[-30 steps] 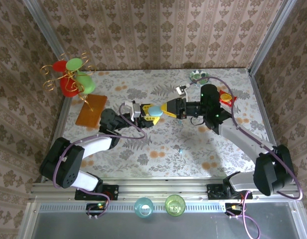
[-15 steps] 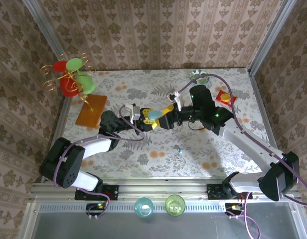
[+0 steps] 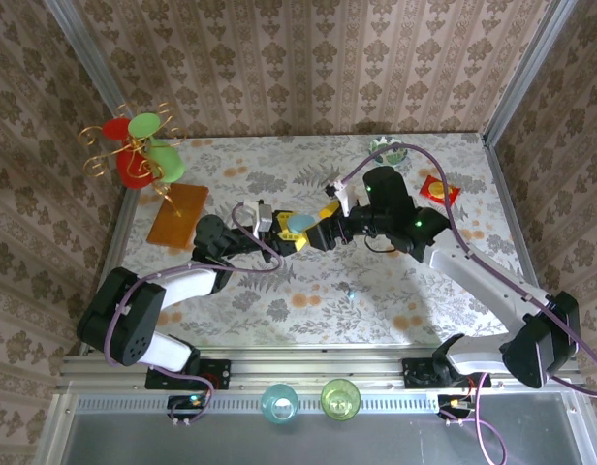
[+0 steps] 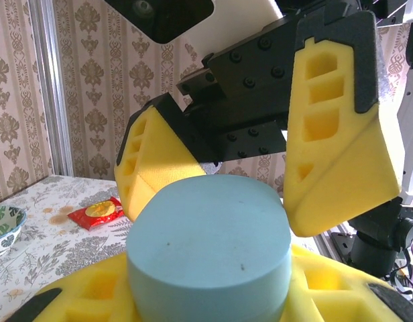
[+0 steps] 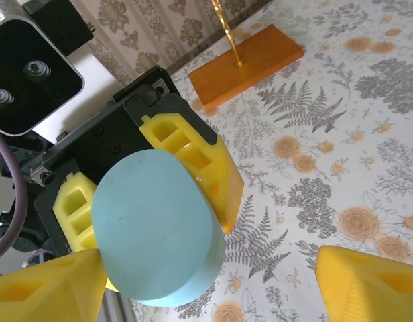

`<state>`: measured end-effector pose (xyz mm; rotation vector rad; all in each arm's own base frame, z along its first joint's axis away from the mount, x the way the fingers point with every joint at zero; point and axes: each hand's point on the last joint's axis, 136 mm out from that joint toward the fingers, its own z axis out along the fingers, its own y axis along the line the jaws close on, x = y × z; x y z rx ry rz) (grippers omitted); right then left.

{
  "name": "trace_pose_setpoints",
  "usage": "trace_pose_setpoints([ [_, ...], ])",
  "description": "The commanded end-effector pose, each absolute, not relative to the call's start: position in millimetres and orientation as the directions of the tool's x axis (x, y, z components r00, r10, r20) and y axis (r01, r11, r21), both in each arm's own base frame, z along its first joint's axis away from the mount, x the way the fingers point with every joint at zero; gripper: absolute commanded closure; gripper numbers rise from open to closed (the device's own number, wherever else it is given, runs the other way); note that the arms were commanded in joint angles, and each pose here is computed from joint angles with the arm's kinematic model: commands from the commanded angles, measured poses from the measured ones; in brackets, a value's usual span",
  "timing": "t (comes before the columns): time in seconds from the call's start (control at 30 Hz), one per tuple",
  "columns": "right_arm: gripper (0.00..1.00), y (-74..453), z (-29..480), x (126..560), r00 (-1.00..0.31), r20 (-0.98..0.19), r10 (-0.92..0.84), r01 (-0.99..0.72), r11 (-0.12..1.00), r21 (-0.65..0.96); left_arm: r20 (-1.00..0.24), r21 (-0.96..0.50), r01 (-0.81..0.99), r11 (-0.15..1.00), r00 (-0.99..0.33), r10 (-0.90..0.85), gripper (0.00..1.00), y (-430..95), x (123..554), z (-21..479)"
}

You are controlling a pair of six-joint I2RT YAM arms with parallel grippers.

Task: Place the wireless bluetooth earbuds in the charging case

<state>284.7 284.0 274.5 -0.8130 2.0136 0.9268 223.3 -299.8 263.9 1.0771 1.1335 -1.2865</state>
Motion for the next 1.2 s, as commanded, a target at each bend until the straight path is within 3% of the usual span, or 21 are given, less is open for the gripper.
trace_pose_setpoints([
  [0.0,0.19,270.3,291.8,300.2,-0.444,-0.879,-0.173,-0.745,0.616,0.256,-0.988,0.005,0.999,-0.047,-0.002,-0.153,0.73,-301.9,211.0,271.5],
  [0.4,0.19,259.8,295.3,314.1,-0.455,-0.882,-0.126,-0.680,0.688,0.252,-0.989,0.027,0.997,-0.069,0.016,-0.145,0.73,-304.4,205.5,267.4],
  [0.63,0.19,263.2,299.2,313.1,-0.465,-0.877,-0.119,-0.689,0.671,0.274,-0.989,0.031,0.997,-0.065,0.021,-0.143,0.73,-304.3,205.8,265.6],
  [0.97,0.18,264.1,314.6,289.7,-0.427,-0.901,-0.073,-0.746,0.592,0.306,-0.988,0.029,0.999,0.023,0.032,-0.148,0.73,-299.8,222.8,261.7],
  [1.17,0.17,245.0,315.7,293.4,-0.422,-0.906,0.019,-0.689,0.644,0.334,-0.986,0.055,0.992,0.112,0.071,-0.149,0.73,-291.3,235.8,259.1],
])
